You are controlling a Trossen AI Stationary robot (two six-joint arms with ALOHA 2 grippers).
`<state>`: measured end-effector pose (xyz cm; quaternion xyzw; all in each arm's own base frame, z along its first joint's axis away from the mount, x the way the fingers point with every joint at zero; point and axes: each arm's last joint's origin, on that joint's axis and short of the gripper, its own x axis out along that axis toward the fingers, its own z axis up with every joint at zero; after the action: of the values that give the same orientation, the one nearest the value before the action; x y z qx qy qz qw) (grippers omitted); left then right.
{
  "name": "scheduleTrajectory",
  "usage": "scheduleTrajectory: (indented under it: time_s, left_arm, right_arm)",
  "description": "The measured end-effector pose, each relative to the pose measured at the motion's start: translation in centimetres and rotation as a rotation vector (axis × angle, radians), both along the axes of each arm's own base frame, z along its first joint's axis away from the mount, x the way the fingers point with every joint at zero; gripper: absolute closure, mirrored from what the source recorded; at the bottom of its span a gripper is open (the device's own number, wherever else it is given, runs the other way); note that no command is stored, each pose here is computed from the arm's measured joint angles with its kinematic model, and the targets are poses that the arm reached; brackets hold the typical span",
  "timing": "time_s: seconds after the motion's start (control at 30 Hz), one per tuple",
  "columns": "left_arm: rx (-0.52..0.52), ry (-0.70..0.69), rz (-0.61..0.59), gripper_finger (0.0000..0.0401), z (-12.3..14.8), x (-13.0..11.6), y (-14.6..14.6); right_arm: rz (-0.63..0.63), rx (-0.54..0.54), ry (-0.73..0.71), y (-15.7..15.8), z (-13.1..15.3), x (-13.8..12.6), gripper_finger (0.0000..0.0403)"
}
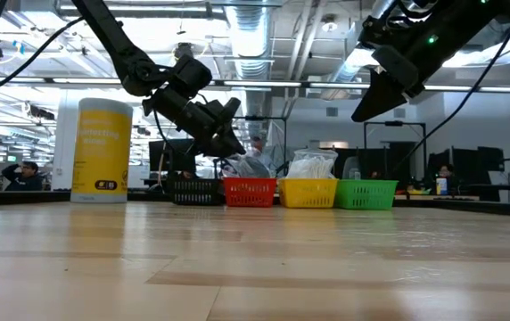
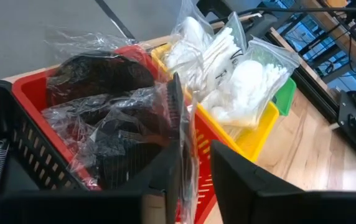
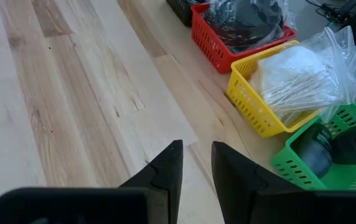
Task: Pick & Place Travel size toiletries
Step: Put the hairbrush into the red bin
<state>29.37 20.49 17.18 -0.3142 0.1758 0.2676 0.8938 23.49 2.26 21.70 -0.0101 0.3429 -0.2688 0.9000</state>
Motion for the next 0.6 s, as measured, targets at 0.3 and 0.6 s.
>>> scheduleTrajectory:
  time_s: [0.3,0.6]
  left_arm:
    - [0.113,0.052,-0.067,0.0268,0.0,0.0,0.0]
    - [0.25,0.068,-0.173,0.0251,2.9,-0.6,-1.2]
  right_arm:
    - [-0.007,0.002,0.0,0.0,0.0,0.0,0.0327]
    - [-0.016,0.064,-0.02,0.3,-0.1,-0.1,0.0327]
